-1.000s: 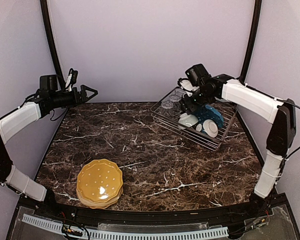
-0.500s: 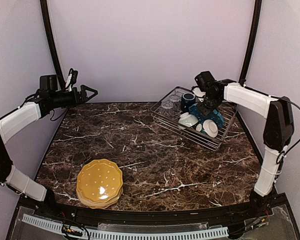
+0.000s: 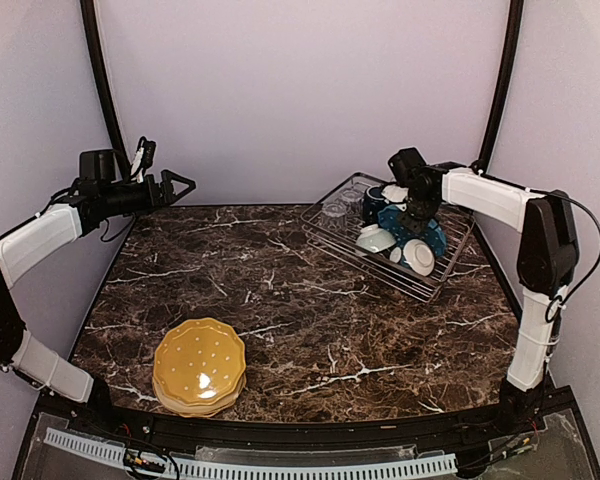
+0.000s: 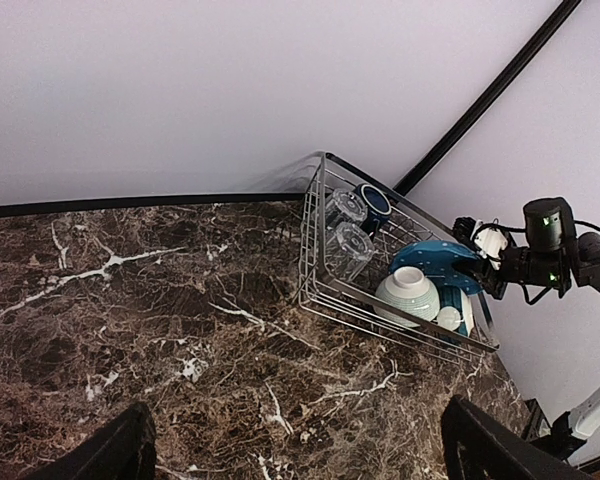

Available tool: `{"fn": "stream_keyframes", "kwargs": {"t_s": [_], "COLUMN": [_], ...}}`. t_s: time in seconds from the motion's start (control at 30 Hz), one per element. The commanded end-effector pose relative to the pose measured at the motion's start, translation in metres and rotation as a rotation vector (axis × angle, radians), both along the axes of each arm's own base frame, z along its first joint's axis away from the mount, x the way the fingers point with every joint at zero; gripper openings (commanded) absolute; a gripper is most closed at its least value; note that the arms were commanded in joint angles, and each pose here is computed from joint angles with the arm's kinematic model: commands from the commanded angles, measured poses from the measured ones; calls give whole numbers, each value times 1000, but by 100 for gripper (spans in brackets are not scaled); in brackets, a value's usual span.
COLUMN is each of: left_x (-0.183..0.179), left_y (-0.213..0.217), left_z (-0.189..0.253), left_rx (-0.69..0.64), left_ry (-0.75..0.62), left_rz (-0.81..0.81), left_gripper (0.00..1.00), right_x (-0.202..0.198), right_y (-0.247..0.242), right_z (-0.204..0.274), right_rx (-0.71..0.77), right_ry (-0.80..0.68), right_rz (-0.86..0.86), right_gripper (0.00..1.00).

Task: Unload the mixed dishes from the dish rack
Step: Grab the plate from the dish rack.

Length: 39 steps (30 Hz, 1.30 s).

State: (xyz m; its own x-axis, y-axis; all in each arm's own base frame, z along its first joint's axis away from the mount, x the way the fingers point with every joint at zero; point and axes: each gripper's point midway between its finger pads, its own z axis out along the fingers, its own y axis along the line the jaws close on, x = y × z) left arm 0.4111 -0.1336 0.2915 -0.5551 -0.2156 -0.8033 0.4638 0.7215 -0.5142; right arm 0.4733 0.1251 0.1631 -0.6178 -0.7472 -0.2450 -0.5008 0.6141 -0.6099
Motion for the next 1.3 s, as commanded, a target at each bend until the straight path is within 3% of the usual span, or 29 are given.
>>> {"fn": "stream_keyframes", "kwargs": {"t_s": [0.0, 0.33, 0.73, 1.07, 1.27], "left_x": [-3, -3, -2, -1, -1], "left_y": [1, 0, 0, 0, -1], "left_z": [0, -1, -2, -4, -5], "left_rx": [-3, -6, -12, -14, -18], "left_ry": [-4, -2, 4, 11, 15], "left_rz": [-7, -7, -9, -8, -11], "left_gripper": [99, 99, 99, 99, 99], "right_x": [14, 18, 6, -15, -26], "right_y": [1, -6, -10, 0, 58], "right_z": [28, 89, 142, 208, 206], "right_rx": [71, 39, 73, 404, 779], "right_ry": [-114, -251, -367, -542, -398], "right_rz": [-46, -24, 0, -49, 51], "right_gripper": [14, 0, 0, 0, 0]}}
